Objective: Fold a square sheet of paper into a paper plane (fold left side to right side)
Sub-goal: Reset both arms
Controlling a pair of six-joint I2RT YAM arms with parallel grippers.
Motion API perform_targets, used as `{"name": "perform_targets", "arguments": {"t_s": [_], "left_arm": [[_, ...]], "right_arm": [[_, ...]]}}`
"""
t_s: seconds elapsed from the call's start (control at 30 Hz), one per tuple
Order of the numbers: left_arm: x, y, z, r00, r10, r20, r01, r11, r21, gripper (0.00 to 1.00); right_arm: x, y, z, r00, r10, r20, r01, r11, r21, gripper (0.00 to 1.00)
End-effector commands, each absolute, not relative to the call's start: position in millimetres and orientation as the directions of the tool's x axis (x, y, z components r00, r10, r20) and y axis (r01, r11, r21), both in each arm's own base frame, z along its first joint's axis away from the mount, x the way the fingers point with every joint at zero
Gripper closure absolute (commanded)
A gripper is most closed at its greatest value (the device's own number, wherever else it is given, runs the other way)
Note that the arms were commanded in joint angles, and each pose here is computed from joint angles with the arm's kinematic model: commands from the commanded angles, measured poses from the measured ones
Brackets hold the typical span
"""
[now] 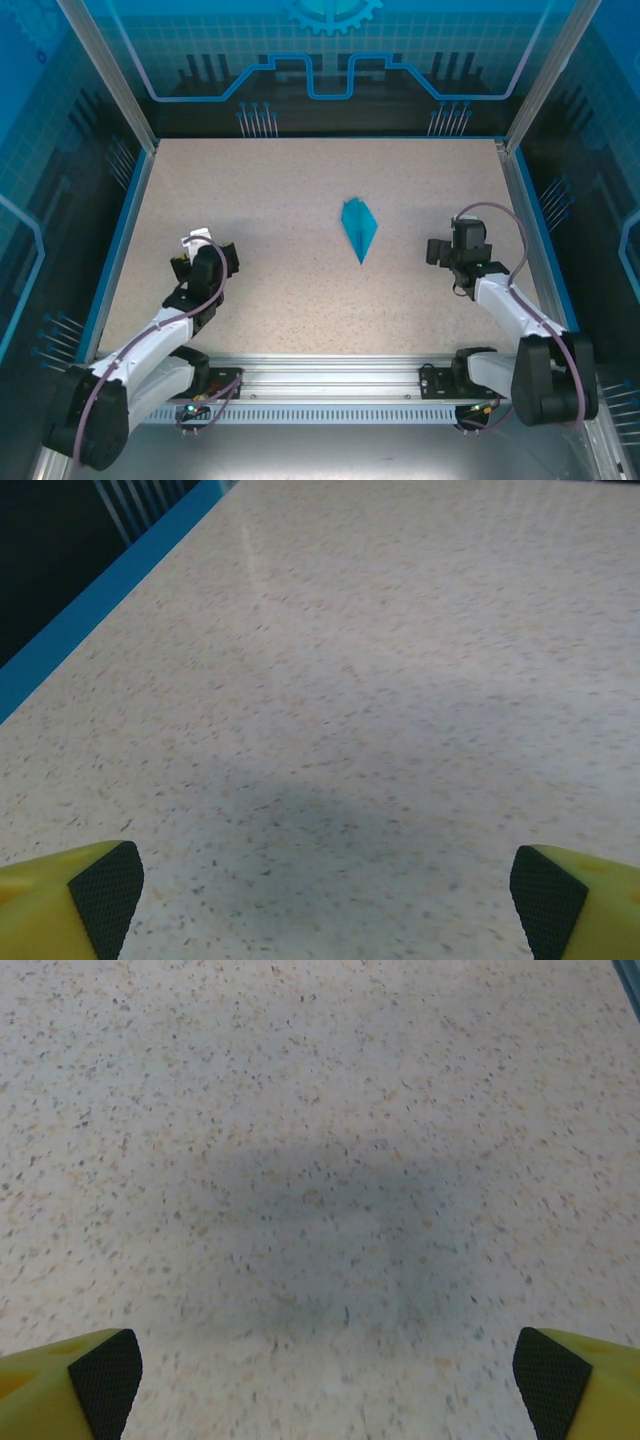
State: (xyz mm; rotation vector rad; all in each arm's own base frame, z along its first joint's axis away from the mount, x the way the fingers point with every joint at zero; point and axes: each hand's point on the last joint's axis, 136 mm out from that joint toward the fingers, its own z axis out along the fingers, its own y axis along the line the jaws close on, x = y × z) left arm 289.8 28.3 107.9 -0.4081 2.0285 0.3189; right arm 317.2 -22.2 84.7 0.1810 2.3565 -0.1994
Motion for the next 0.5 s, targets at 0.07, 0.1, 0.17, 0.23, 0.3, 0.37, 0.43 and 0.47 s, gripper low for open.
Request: {"name": "perform_targets", "arguments": {"t_s": [0.07,0.1,0.17,0.23,0.3,0.37,0.43,0.47], "left_arm": [[317,36,124,-0.309,-0.161,-0.937,-0.38,0.924,-0.034,0.01],[321,36,123,-0.306,-0.166,-0.937,-0.364,0.93,-0.046,0.01],[332,34,123,-0.305,-0.171,-0.937,-0.327,0.943,-0.066,0.01],[343,30,124,-0.299,-0.161,-0.94,-0.289,0.955,-0.071,0.01],[355,23,123,-0.298,-0.147,-0.943,-0.242,0.967,-0.074,0.02],[368,13,122,-0.31,-0.124,-0.943,-0.185,0.98,-0.068,0.01],[377,7,120,-0.313,-0.094,-0.945,-0.144,0.988,-0.05,0.02],[380,6,116,-0.308,-0.089,-0.947,-0.136,0.99,-0.049,0.02]], "right_arm": [[364,-19,106,-0.512,-0.018,-0.859,0.129,0.987,-0.098,0.01],[366,-19,105,-0.519,-0.025,-0.855,0.125,0.987,-0.105,0.01],[373,-13,110,-0.476,-0.06,-0.877,0.086,0.99,-0.114,0.0],[378,-10,116,-0.432,-0.074,-0.899,0.07,0.991,-0.115,0.01],[381,-5,114,-0.433,-0.086,-0.897,0.04,0.993,-0.114,0.01],[382,0,115,-0.431,-0.097,-0.897,0.01,0.994,-0.113,0.01],[381,5,117,-0.414,-0.103,-0.904,-0.013,0.994,-0.107,0.0],[380,8,118,-0.396,-0.092,-0.914,-0.025,0.996,-0.089,0.0]]}}
